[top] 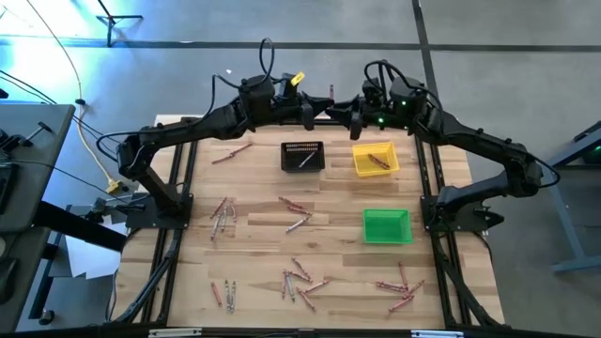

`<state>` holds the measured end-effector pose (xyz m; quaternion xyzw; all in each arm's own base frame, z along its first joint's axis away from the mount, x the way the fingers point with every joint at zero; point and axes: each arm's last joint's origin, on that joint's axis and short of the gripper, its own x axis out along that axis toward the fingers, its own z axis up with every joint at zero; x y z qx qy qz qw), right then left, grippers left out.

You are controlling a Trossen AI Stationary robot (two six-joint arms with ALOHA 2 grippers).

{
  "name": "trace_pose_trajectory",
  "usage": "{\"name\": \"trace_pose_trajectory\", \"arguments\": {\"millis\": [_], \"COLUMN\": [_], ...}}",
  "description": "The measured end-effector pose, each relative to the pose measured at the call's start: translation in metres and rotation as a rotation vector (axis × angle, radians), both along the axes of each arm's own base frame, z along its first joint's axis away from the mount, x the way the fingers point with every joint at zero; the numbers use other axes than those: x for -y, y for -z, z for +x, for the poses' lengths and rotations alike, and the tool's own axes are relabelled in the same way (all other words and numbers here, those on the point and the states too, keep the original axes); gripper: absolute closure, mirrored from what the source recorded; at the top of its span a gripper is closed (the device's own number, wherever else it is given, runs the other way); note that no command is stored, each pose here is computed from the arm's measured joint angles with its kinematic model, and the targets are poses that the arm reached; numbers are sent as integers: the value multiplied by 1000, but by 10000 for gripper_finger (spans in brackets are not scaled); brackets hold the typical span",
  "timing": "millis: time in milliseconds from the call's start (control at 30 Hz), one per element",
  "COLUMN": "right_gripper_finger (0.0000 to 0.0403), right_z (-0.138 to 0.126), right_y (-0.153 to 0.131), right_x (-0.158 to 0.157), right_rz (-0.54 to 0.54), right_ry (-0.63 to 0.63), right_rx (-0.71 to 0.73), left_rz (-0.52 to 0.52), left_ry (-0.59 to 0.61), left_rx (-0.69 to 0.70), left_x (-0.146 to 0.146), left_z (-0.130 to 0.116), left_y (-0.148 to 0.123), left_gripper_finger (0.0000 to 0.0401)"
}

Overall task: Sort crayons
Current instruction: Put the red crayon into the yellow basket

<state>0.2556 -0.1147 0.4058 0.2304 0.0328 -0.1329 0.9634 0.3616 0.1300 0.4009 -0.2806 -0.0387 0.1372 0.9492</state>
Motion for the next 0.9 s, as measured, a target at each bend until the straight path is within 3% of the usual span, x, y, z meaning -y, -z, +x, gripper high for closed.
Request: {"name": "trace_pose_trajectory", "arguments": {"millis": [367, 633, 900], "right_gripper_finger": [388, 393, 393], "right_z": [0, -4, -37], "right_y": [1, 1, -1], "right_x": [1, 4, 18], "right_rz": [12, 31, 48], "right_ry": [6, 16, 128], "right_rx": [-9, -10, -97], "left_rz": [13, 83, 126], "left_ry": [10, 41, 50], "left_rx": [2, -33, -62], "left_x": [0, 2, -1], "left_z": [0, 1, 0], "left_y": [0, 1, 3], "left_gripper_finger": [401, 362, 305]}}
